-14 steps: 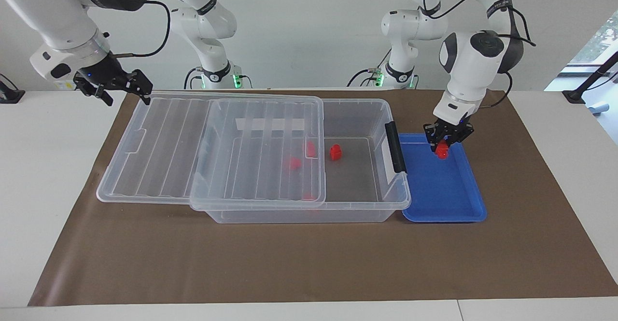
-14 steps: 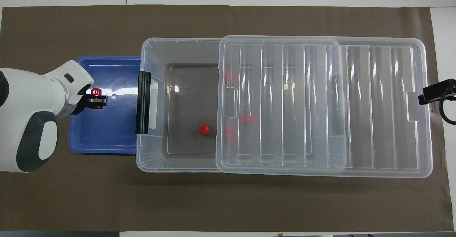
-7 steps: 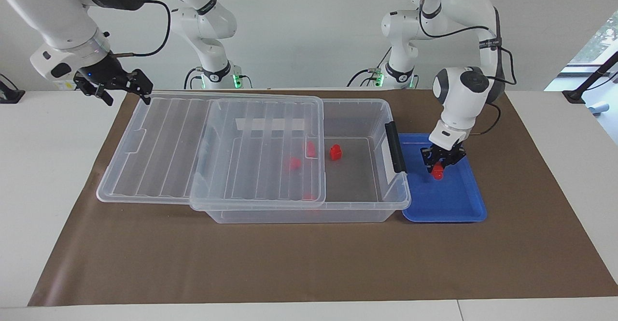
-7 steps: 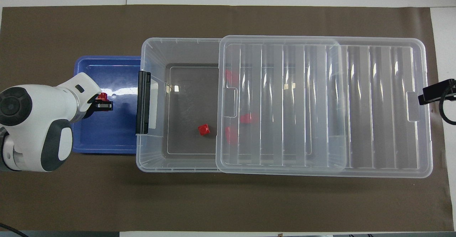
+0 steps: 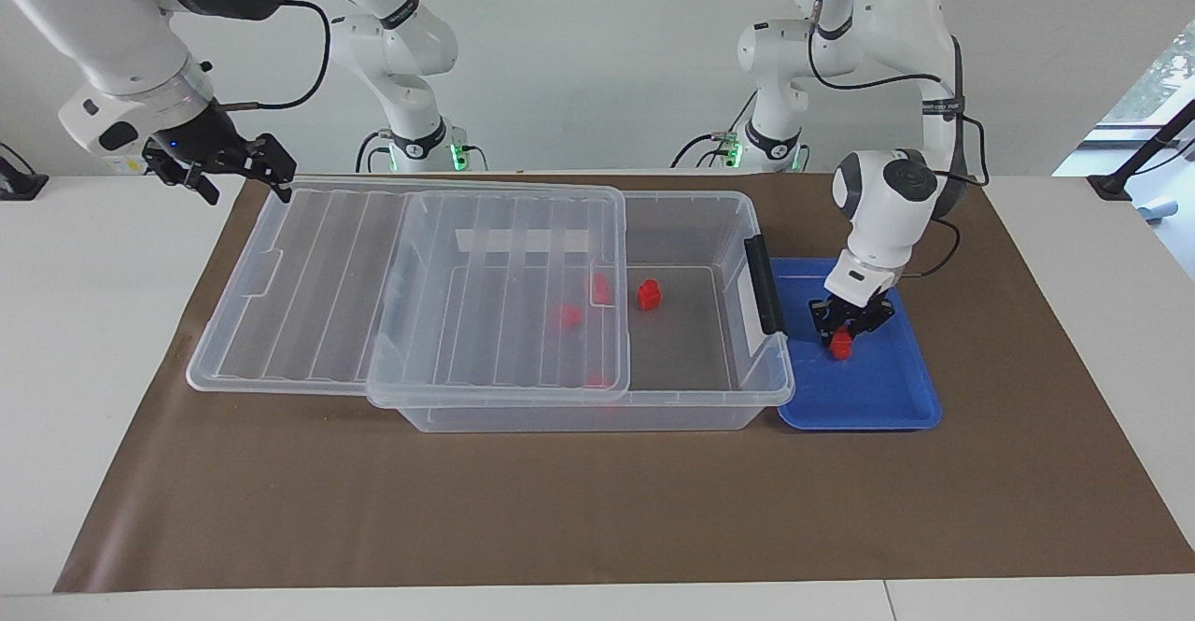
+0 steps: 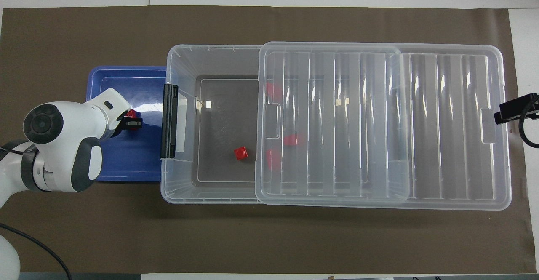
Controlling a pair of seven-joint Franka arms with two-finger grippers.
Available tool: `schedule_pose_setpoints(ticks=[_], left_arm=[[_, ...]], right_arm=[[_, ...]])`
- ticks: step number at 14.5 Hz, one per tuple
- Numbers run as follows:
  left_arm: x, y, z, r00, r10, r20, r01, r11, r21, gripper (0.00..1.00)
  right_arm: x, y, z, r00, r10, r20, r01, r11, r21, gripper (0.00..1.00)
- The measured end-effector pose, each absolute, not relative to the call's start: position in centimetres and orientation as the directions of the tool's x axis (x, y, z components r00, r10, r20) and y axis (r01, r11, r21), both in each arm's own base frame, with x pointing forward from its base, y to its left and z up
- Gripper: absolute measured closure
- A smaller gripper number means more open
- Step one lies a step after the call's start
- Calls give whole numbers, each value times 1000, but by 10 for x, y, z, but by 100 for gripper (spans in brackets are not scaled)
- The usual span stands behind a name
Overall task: Place red block in blue tray from box
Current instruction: 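Lower the red block into the blue tray and open the left gripper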
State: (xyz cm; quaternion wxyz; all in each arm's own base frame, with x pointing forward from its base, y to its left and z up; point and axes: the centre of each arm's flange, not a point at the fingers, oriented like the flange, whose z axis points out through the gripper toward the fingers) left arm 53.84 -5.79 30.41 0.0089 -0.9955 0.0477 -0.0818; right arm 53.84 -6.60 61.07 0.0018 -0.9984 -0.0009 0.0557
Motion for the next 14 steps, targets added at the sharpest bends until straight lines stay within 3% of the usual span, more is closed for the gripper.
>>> schedule_pose_setpoints(ticks=[3, 4, 9, 10, 14], left_arm=[[539, -51, 304, 983, -84, 162, -81, -996, -26, 65], [539, -50, 304, 983, -84, 162, -81, -996, -26, 60], [544, -52, 311, 985, -85, 153, -82, -996, -27, 4], [547, -52, 318, 986, -85, 144, -81, -996, -28, 0], [556, -52, 374, 991, -80, 106, -77, -996, -38, 0]], right_arm=[[538, -66, 611, 994, 2, -111, 2, -1000, -4, 0], [538, -66, 611, 994, 2, -111, 2, -1000, -4, 0], [538, -66, 611, 994, 2, -112, 2, -1000, -4, 0], [538, -66, 611, 994, 2, -112, 2, -1000, -4, 0], [538, -66, 611, 994, 2, -112, 2, -1000, -4, 0]])
